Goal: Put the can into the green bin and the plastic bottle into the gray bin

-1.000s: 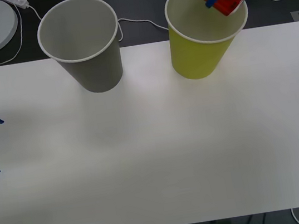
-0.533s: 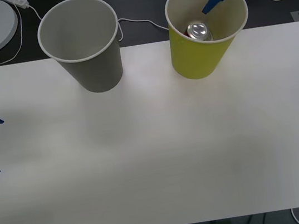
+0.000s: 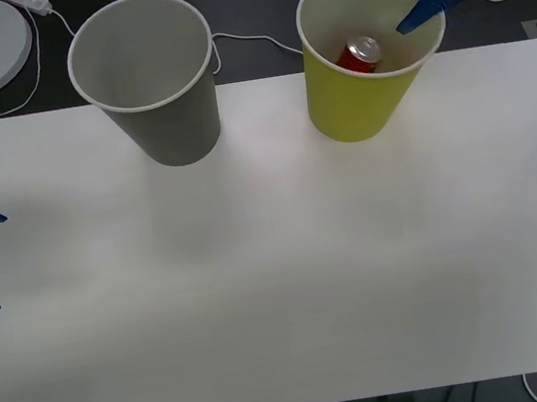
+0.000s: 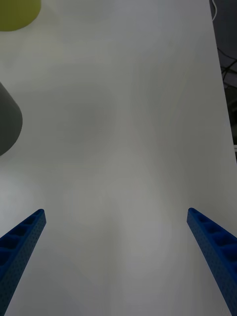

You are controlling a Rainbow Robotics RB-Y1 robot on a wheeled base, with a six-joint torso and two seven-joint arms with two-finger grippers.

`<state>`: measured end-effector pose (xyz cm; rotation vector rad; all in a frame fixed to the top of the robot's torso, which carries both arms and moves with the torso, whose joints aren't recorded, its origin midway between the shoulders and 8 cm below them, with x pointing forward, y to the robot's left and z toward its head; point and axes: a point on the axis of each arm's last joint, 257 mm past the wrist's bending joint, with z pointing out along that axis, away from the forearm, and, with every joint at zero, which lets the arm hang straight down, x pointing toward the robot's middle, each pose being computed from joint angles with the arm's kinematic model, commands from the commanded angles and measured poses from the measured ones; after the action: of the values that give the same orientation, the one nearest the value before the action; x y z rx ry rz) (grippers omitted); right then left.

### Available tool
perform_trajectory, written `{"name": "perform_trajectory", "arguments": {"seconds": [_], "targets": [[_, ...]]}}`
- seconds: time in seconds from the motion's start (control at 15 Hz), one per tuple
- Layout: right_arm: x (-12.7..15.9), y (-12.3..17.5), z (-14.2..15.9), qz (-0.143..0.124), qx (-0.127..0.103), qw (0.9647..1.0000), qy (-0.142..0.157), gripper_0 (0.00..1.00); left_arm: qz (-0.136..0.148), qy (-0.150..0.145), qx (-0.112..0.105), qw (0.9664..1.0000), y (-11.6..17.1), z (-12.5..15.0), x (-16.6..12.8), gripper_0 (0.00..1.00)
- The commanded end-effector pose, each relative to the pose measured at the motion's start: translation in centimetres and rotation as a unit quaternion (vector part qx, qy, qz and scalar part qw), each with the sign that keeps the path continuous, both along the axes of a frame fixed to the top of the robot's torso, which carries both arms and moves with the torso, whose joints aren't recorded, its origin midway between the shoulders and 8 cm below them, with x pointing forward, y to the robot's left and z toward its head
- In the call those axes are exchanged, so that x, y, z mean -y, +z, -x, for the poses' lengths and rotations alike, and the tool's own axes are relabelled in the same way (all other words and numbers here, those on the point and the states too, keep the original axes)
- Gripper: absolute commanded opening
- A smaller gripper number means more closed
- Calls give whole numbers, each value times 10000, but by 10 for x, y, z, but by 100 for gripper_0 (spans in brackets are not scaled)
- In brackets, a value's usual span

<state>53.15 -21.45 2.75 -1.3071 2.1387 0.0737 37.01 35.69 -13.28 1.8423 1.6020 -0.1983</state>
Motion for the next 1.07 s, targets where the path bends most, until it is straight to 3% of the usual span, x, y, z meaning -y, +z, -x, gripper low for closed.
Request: {"name": "perform_trajectory", "arguments": {"seconds": [0.07, 0.4, 0.67, 1.07], "targets": [[10, -5, 22, -74, 118, 9992, 380, 100, 0, 0, 0, 10000, 0, 0, 0, 100], [41, -22, 58, -392, 242, 9900, 1330, 100, 0, 0, 0, 10000, 0, 0, 0, 100], [67, -43, 73, -272, 581, 9792, 1926, 100, 0, 0, 0, 10000, 0, 0, 0, 100], [95, -84, 103, -315, 872, 9614, 2591, 100, 0, 0, 0, 10000, 0, 0, 0, 100]]}}
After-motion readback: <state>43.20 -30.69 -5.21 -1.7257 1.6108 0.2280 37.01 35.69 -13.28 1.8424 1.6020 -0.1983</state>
